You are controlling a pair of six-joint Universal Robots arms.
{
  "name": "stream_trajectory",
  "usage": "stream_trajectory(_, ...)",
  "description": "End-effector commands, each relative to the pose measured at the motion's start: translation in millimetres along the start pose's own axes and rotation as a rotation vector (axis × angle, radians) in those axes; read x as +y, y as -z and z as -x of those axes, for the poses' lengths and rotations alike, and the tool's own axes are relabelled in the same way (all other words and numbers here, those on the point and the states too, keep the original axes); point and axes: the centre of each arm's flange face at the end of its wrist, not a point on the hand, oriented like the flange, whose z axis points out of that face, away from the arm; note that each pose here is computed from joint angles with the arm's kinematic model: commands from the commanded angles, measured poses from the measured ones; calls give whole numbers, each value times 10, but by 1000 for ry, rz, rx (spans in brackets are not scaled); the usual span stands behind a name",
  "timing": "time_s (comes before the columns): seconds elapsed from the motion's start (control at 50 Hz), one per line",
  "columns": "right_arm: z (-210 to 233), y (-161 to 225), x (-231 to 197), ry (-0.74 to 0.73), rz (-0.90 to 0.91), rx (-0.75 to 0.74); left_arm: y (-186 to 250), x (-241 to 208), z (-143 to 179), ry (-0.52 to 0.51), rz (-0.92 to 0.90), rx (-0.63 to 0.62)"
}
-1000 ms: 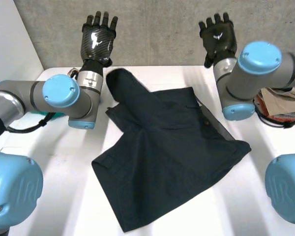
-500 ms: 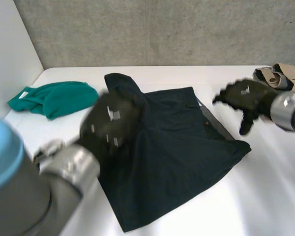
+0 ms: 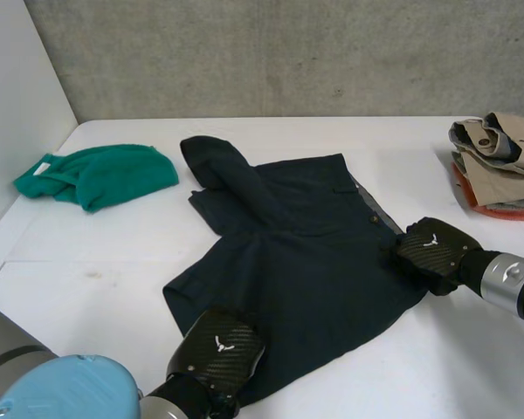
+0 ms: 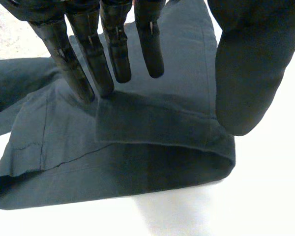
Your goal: Fold the laundry.
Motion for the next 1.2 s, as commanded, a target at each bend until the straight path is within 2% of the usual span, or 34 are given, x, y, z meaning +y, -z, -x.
stream_trajectory(0.02,56,-3,18,-33,-5,5,-101,112,-45,-84,23,8)
stream_trajectory(0.14,65,1,24,-42,-2,6,-159,110,-56,-117,-4,1)
stream_trajectory(0.26,17,46,26,-38,35,45,-154,-20,30,-126,-65,-80)
stream_trajectory(0.36,-76,237,-128,-4,77,120,13,-209,132,-109,-134,-139)
stream_trajectory(0.46,-14,551,-411,21,98,116,134,-247,132,-115,-147,-132)
stream_trajectory(0.54,51,629,-484,29,92,102,197,-151,92,-124,-93,-98)
stream_trajectory(0.7,117,461,-335,4,102,56,261,56,-107,-157,-26,36)
stream_trajectory(0.86,-21,306,-217,81,60,136,218,95,-128,-161,-17,40)
stream_trajectory(1.0,27,133,-16,39,83,84,112,153,-156,-159,-23,39)
stream_trajectory(1.2,-40,-112,150,55,55,111,10,209,-186,-175,-20,39)
